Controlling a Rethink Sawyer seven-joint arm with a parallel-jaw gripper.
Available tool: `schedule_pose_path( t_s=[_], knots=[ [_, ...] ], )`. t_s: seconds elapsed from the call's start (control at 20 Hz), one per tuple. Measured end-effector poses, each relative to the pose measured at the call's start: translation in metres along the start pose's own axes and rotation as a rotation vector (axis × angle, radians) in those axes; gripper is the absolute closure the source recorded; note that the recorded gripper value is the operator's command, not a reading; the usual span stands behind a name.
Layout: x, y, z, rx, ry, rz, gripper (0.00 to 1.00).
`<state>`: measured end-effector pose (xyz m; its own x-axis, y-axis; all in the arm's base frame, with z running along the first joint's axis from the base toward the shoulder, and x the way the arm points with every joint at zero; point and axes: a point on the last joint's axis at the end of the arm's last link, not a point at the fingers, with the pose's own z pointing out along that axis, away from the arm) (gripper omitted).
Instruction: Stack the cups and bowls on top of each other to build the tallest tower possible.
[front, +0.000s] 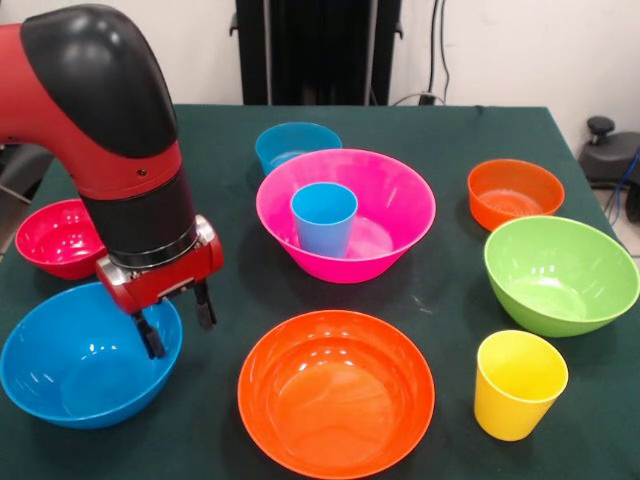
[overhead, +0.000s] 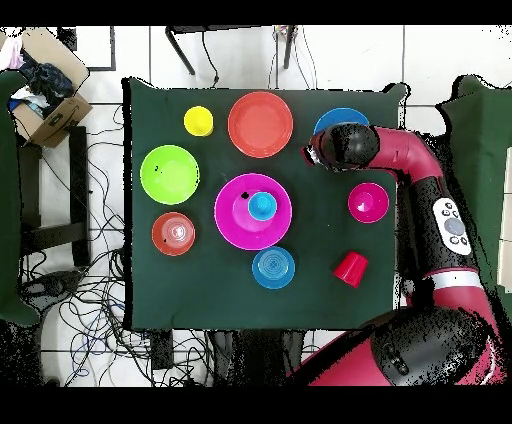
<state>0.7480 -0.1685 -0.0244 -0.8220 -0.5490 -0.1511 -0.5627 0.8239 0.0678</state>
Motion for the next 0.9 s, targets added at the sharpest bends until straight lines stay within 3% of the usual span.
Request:
schedule_pose_path(
  t_s=[0.5,0.55,0.9],
  knots=[
    [0.003,-0.002,0.004,0.036,0.008,-0.027,0.00],
    [0.004,-0.003,0.005,0.039,0.008,-0.029,1.00],
    [-0.001,-0.015,-0.012,0.081,0.000,-0.034,1.00]
  ],
)
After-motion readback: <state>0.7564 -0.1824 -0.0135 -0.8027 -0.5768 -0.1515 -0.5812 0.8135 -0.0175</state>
